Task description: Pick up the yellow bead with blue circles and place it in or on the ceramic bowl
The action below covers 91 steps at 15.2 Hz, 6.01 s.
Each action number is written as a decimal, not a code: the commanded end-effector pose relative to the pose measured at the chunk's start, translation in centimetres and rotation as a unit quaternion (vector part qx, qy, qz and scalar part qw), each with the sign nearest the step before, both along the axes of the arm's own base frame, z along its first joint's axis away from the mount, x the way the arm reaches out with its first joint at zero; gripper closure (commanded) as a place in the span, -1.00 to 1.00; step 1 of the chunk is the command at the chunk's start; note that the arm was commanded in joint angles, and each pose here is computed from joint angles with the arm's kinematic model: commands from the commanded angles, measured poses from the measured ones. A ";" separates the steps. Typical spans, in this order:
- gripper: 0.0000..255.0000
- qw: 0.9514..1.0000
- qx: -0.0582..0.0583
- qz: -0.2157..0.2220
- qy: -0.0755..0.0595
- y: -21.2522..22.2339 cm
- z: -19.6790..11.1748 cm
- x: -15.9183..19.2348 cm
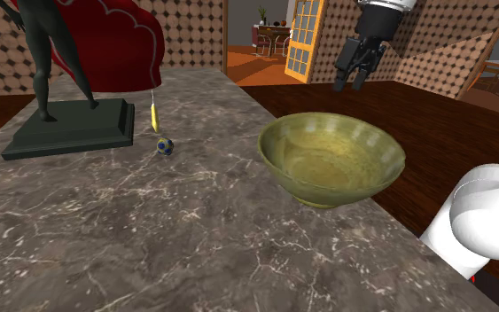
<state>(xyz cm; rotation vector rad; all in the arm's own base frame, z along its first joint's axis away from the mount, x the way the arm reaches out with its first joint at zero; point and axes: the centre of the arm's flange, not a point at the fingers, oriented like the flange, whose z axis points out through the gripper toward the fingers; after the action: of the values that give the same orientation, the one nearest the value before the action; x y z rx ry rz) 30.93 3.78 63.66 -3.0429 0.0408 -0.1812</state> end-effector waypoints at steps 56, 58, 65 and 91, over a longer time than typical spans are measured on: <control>1.00 0.986 -0.079 0.000 -0.144 41.7 -9.9 8.8; 1.00 0.986 -0.079 0.000 -0.144 41.6 -10.2 8.6; 1.00 0.986 -0.079 0.000 -0.144 41.6 -6.5 8.6; 1.00 0.986 -0.079 0.000 -0.144 41.6 6.8 8.6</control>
<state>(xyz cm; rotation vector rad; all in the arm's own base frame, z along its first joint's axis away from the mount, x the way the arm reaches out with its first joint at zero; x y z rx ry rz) 39.55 45.35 70.11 -3.1358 0.0039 -0.6520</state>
